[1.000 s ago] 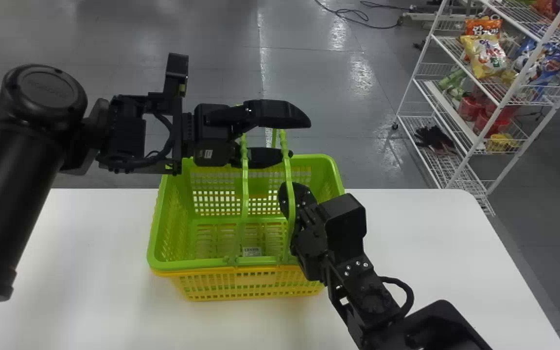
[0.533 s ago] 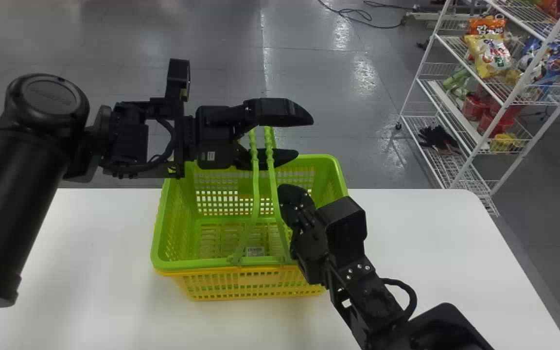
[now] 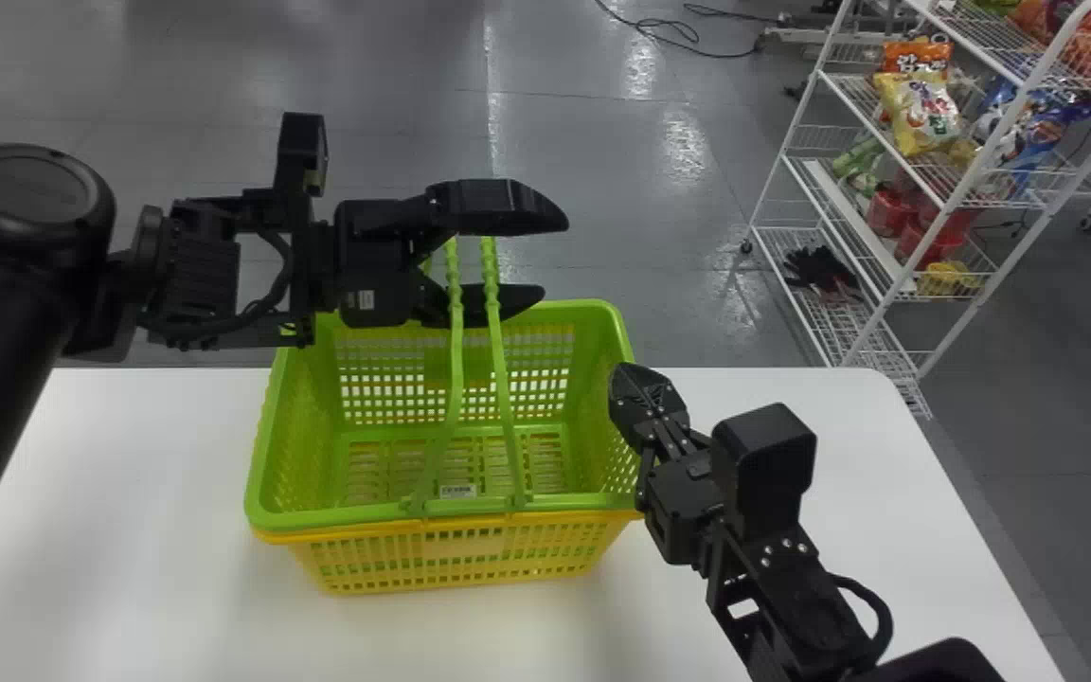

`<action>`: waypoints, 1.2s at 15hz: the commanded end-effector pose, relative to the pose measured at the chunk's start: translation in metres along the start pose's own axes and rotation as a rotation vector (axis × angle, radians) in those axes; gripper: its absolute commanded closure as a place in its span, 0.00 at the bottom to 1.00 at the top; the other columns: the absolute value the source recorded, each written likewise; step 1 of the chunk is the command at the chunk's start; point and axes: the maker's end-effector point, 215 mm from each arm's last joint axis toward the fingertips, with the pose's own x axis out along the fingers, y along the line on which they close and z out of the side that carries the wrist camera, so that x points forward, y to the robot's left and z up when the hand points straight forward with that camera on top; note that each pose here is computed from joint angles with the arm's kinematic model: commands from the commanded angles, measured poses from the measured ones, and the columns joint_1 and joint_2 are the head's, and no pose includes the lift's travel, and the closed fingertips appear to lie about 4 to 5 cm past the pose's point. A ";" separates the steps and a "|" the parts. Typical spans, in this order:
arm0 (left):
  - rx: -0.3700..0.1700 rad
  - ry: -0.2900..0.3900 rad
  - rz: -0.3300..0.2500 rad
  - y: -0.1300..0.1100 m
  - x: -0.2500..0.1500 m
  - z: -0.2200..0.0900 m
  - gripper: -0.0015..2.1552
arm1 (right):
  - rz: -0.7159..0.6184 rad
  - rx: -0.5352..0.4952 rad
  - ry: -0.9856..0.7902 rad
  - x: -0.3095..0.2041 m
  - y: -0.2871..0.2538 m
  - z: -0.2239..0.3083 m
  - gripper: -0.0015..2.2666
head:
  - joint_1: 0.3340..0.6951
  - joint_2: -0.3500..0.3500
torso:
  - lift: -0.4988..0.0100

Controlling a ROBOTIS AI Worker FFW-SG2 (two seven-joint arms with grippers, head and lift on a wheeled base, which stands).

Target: Grasp handle with right gripper to insert into left gripper then lift and swing left to center

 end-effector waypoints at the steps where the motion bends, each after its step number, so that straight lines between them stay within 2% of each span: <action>1: 0.001 -0.001 -0.002 -0.002 0.000 0.001 0.06 | -0.040 0.020 -0.044 -0.022 -0.029 0.004 0.31 | 1.00 0.23 | 0.80; 2: 0.006 -0.003 -0.002 -0.004 0.001 0.003 0.06 | -0.043 0.024 -0.064 -0.031 -0.037 0.005 0.11 | 1.00 0.21 | 0.80; 3: 0.012 0.001 -0.005 -0.008 0.001 0.005 0.06 | -0.057 0.019 -0.085 -0.040 -0.043 0.006 0.04 | 1.00 0.20 | 0.80; 10: 0.035 0.018 -0.007 -0.020 0.001 0.009 0.06 | -0.130 0.036 -0.148 -0.090 -0.079 -0.008 0.02 | 0.98 0.09 | 0.80; 18: 0.059 0.060 -0.008 -0.041 0.002 0.010 0.06 | -0.155 0.042 -0.153 -0.107 -0.089 -0.028 0.02 | 1.00 0.02 | 0.80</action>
